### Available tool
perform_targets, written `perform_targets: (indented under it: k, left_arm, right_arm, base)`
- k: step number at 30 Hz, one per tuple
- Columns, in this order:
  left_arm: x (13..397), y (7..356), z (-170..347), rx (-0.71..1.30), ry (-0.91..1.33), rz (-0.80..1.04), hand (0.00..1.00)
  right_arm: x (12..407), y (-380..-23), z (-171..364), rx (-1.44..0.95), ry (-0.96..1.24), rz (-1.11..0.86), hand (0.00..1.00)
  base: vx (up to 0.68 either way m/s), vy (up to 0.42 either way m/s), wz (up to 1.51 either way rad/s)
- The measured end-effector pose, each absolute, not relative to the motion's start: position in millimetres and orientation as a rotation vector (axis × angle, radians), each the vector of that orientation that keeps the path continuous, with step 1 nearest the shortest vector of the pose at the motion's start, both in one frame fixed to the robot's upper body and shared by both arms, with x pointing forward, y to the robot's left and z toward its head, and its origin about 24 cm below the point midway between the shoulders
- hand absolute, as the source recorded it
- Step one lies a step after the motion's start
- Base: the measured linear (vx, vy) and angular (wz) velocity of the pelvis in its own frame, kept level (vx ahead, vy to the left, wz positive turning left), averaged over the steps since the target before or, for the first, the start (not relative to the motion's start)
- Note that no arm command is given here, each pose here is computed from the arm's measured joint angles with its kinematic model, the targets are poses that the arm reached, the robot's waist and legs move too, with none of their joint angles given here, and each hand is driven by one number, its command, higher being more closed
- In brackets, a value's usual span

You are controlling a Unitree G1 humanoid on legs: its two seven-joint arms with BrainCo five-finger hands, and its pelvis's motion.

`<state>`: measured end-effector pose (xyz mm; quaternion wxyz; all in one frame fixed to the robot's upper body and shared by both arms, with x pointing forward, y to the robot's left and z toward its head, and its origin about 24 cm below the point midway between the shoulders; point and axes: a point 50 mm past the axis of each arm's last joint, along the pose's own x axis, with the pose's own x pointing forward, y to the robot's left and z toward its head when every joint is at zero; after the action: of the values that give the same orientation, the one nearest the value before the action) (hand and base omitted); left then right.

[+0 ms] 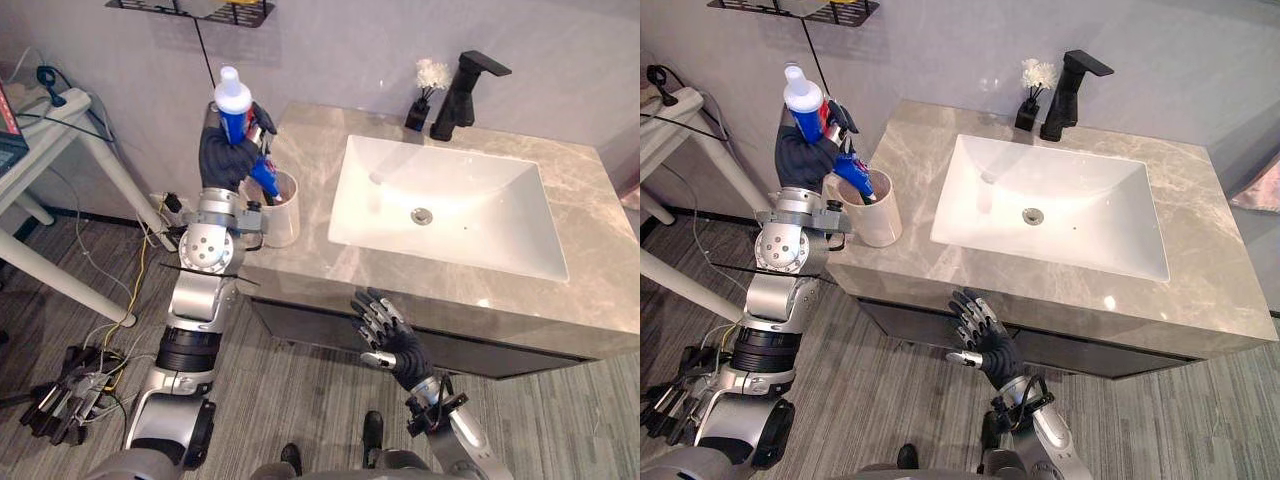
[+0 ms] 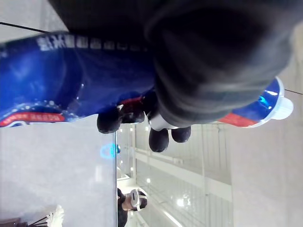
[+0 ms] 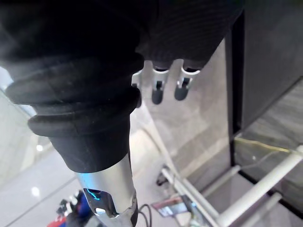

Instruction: Organize washtable

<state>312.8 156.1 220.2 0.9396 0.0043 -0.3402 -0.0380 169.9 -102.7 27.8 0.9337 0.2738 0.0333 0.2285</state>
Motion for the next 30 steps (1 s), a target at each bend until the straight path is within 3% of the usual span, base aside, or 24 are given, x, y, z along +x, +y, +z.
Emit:
perform_targets:
  k: [15,16,30]
  left_arm:
    - [312.3,150.9,212.0,-0.006,-0.667,-0.092,1.00]
    - [312.2,150.9,211.3,-0.005,-0.665,-0.092,0.00]
    - [311.1,153.5,206.0,-0.007,-0.649,-0.081,0.00]
  right_arm:
    - [170.0,-104.5,37.5,0.545,0.030,0.486,0.00]
    - [169.7,-104.6,37.4,0.545,0.031,0.485,0.00]
    - [164.7,-105.2,35.6,0.553,0.044,0.476,0.00]
  base:
    - [-0.01,0.000,-0.01]
    - [0.00,0.000,0.00]
    - [0.00,0.000,0.00]
